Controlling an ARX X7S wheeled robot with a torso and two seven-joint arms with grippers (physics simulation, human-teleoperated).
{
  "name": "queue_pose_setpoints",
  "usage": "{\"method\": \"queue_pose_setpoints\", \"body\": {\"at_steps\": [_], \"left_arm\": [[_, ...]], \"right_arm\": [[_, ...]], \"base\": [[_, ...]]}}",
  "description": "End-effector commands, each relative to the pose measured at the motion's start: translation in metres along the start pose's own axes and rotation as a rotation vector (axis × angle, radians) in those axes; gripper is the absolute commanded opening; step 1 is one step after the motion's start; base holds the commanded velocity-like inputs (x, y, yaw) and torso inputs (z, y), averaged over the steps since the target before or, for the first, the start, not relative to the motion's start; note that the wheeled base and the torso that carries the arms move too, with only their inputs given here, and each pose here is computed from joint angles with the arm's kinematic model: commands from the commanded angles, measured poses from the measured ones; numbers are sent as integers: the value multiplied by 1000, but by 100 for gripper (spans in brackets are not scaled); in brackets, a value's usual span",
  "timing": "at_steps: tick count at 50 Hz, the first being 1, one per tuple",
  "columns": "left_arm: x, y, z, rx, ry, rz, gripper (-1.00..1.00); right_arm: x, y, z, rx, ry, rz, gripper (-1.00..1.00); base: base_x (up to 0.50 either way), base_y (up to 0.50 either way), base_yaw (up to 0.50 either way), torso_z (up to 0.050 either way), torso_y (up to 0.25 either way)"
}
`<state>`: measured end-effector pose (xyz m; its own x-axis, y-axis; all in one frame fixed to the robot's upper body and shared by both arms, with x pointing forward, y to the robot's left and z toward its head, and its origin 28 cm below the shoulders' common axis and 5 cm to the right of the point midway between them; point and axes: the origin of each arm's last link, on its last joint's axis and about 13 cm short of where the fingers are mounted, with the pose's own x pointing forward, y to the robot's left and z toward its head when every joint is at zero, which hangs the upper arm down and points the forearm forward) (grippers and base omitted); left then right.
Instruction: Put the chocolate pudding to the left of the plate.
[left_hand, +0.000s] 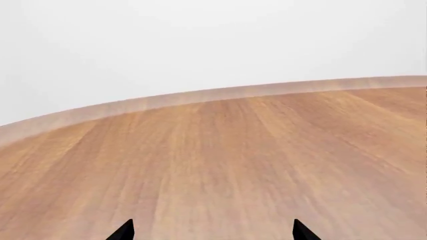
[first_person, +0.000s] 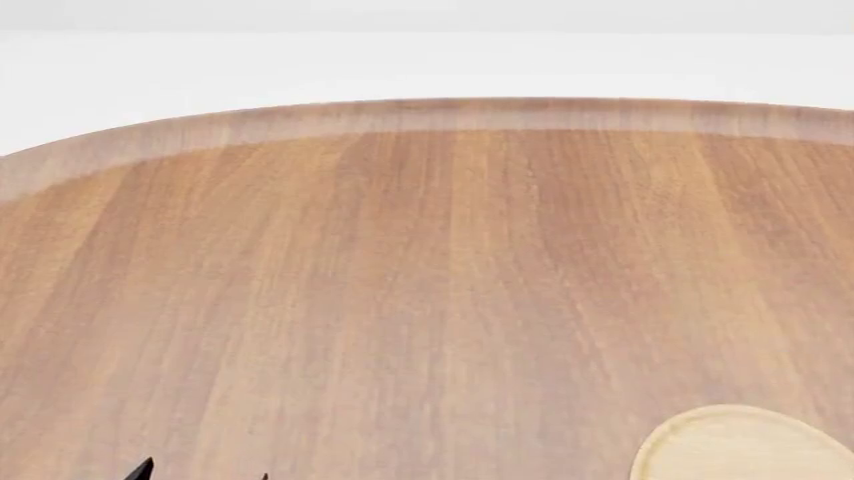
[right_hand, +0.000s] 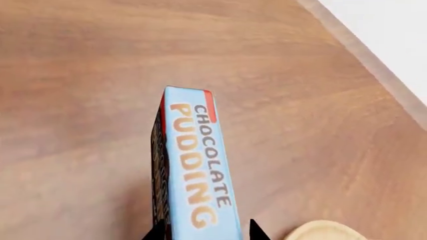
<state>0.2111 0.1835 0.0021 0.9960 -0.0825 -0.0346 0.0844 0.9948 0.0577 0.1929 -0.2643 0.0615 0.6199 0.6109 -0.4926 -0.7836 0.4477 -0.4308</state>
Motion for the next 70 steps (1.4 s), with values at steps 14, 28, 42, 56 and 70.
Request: {"method": "queue_pose_setpoints", "body": {"at_steps": [14,28,42,56,70], "left_arm": [[0,0,0,3,1,-5,100],[0,-2,-1,3,3,-9,100],[0,-1,-1,3,1,-9,100],[0,-2,-2,3,1,-13,100],[1,-2,-2,3,2,-15,100]], "right_arm": [[31,-42,22,-50,-46,-47,-100],[39,-55,18,-18,-27,-73,-100],[50,-63,14,17,-22,-97,-100],[57,-56,4,43,-10,-88,-100],[66,-51,-12,85,5,-81,-100]], "base": [[0,0,0,0,0],[0,0,0,0,0],[0,0,0,0,0],[0,0,0,0,0],[0,0,0,0,0]]}}
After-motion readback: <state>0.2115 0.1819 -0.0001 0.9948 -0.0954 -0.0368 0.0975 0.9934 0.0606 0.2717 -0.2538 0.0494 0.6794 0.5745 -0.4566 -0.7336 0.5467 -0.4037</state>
